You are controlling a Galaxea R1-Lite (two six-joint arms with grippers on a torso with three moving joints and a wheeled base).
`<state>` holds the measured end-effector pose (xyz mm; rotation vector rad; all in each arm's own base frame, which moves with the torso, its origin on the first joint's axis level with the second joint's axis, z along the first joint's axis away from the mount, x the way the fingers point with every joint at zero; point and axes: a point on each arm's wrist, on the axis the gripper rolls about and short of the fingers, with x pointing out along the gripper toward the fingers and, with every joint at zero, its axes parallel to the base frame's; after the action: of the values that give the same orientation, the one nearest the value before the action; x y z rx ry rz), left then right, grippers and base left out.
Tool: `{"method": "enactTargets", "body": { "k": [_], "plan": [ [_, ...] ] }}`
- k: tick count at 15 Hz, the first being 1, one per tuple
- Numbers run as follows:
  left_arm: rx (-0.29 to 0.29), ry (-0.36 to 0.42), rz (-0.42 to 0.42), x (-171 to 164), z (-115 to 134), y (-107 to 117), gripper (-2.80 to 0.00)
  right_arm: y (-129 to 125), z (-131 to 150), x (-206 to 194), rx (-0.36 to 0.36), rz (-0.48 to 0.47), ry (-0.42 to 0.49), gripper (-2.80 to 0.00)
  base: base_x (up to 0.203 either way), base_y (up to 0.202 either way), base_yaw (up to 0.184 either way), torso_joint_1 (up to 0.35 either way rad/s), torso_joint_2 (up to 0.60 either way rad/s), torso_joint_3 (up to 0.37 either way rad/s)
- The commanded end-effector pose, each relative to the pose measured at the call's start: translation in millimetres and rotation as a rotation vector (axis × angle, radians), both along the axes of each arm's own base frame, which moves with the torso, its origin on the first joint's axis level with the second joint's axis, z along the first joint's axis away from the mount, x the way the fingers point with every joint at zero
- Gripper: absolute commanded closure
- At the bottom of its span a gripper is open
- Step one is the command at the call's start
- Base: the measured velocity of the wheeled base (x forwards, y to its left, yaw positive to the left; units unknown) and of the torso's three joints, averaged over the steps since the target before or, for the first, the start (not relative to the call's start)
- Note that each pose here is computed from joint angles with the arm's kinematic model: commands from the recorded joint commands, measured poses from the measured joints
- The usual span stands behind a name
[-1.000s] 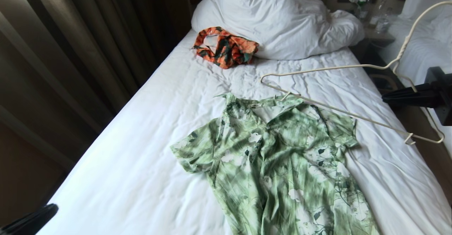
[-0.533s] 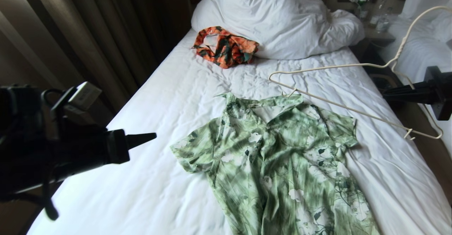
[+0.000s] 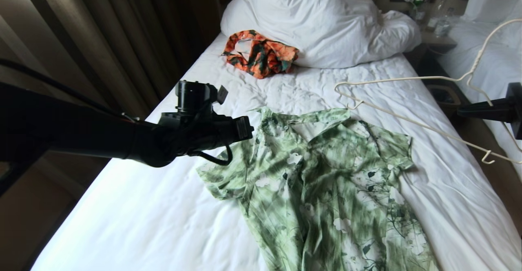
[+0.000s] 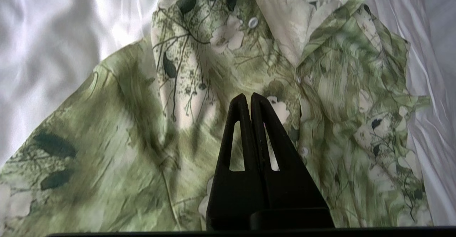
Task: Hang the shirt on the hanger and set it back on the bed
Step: Lift the shirt and hanger
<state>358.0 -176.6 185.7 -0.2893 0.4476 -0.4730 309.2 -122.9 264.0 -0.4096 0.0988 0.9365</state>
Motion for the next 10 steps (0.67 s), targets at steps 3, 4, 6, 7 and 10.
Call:
{"method": "enactTargets", "body": {
  "k": [3,4,6,7,10],
  "plan": [
    [0.044,-0.007,0.171,46,-30,-60,0.0,-41,-18,3,-0.007,-0.095,-0.021,0.0,0.0,0.0,0.0,0.0,0.0,0.0],
    [0.049,-0.01,0.205,49,-31,-70,0.0,-46,-20,0,-0.004,-0.112,-0.017,0.0,0.0,0.0,0.0,0.0,0.0,0.0],
    [0.045,-0.012,0.242,50,-26,-85,-2.8,-54,-22,-4,-0.002,-0.137,-0.012,0.0,0.0,0.0,0.0,0.0,0.0,0.0],
    [0.043,-0.024,0.268,52,-21,-89,-2.8,-55,-22,-5,-0.002,-0.142,-0.012,0.0,0.0,0.0,0.0,0.0,0.0,0.0],
    [0.057,-0.067,0.371,61,-20,-103,-2.8,-51,-27,-12,0.009,-0.143,0.008,0.0,0.0,0.0,0.0,0.0,0.0,0.0]
  ]
}}
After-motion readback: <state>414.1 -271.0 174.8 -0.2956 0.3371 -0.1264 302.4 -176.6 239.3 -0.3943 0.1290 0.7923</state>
